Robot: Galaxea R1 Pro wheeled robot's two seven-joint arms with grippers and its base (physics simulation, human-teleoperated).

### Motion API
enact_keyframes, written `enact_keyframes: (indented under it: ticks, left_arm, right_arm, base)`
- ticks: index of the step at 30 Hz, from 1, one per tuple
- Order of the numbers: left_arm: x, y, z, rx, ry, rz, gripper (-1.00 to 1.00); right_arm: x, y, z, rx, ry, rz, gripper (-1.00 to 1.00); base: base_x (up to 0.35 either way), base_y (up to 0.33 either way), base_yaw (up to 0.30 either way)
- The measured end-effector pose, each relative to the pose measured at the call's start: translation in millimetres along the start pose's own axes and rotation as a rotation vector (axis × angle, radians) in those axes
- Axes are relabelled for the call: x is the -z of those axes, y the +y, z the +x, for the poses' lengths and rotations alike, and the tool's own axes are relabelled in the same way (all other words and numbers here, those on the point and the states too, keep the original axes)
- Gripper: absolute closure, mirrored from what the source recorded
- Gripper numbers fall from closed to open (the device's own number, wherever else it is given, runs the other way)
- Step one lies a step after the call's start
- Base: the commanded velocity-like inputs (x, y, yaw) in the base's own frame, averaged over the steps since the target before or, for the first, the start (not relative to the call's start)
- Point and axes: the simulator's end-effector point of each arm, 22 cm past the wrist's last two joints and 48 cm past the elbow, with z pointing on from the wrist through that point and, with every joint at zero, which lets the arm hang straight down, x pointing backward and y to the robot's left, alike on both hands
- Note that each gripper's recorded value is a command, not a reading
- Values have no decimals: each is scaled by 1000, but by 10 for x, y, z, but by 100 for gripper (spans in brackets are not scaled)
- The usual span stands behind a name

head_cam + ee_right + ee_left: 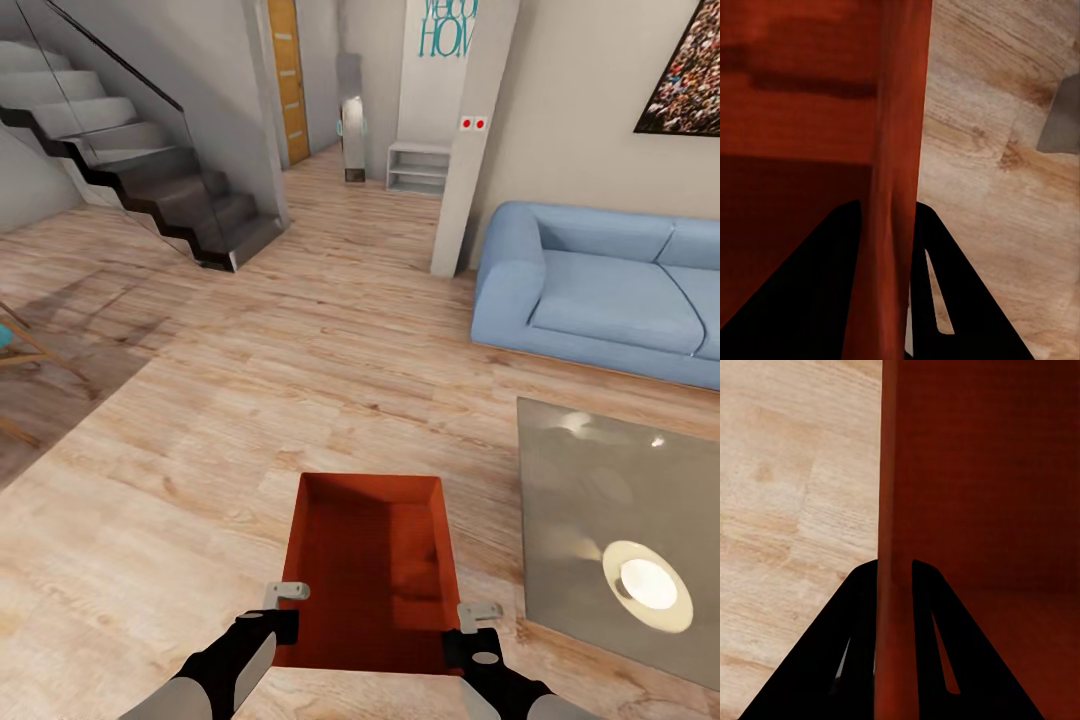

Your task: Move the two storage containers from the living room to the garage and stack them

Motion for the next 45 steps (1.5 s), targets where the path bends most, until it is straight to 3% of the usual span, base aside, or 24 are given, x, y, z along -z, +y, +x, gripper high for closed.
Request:
enact_keyframes:
  ticks: [31, 45]
  left_arm:
    - [0, 4, 18, 2, 9, -2, 100]
    - [4, 3, 10, 0, 5, -2, 100]
  right_arm:
    - [0, 5, 17, 2, 10, -3, 100]
    - [4, 4, 17, 0, 6, -2, 100]
  base:
    - [0, 0, 0]
    - [277, 171, 0]
